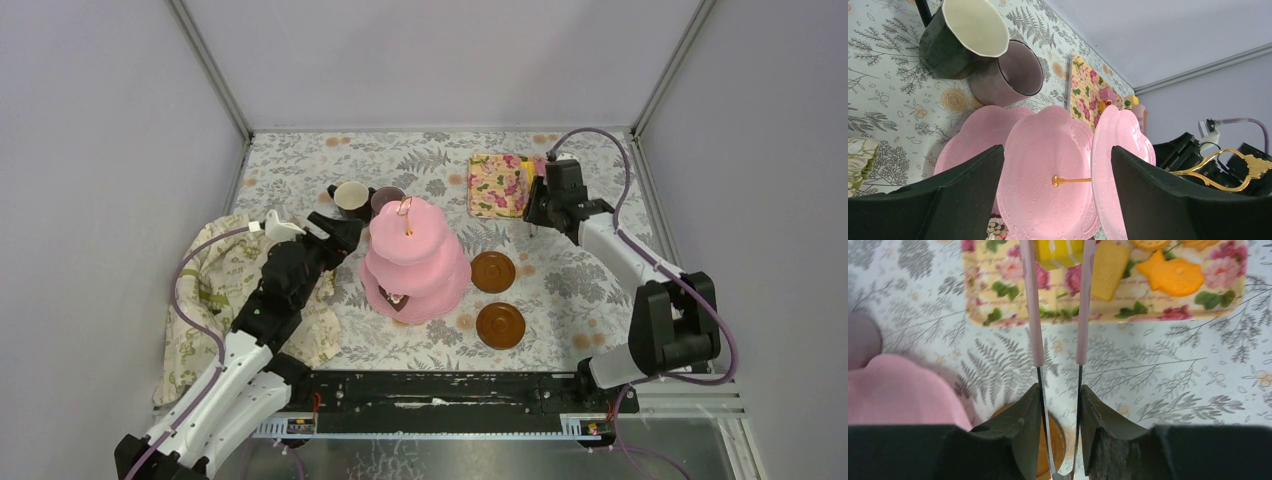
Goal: Serve the afternoon tea
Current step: Pick up the desert from the tray, then place the desert on the desert table.
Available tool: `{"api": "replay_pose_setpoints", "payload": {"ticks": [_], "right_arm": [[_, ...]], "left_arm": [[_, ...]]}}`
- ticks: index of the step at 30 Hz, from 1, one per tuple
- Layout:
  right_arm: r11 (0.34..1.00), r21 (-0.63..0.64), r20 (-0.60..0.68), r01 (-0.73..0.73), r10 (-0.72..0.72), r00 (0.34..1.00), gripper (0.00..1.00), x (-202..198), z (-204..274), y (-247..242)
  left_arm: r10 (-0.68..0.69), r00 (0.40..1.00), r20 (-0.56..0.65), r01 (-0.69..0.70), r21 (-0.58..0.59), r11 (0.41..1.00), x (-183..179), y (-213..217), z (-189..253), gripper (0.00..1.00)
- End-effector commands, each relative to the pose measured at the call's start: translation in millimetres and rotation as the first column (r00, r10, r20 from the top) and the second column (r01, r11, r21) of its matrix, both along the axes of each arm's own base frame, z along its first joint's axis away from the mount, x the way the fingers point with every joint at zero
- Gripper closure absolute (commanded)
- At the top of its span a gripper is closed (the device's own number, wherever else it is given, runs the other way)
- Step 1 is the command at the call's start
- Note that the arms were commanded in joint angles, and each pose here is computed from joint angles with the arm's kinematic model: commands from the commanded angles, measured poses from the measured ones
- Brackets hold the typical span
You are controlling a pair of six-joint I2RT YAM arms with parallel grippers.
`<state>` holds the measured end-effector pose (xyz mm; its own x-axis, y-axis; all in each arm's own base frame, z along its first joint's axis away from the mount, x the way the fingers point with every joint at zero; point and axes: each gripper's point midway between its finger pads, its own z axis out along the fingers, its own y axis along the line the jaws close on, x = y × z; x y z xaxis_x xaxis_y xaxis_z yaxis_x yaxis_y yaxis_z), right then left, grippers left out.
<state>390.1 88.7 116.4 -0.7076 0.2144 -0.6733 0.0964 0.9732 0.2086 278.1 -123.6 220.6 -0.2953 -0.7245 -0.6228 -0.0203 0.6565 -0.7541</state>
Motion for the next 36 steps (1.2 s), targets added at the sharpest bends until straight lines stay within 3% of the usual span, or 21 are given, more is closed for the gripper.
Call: {"api": "replay_pose_setpoints", "payload": {"ticks": [1,18,36], "right_arm": [[0.999,0.008,0.108,-0.053,0.052,0.993,1.00,-12.1,26.4,19.0],[0.966,0.079,0.136,-0.246,0.234,0.963,1.00,-100.9,9.6,74.5],[0.911,0.174,0.121,-0.375,0.358,0.926,1.00,-135.8,-14.2,136.0]], "left_arm": [[0.023,0.999,0.049,-0.023,0.003,1.000,-0.2,5.2,21.9,0.14],[0.039,0.998,0.042,-0.039,-0.001,0.999,-0.1,7.7,26.5,0.15],[0.042,0.999,0.029,-0.042,0.006,0.999,3.3,6.7,21.0,0.15]]}}
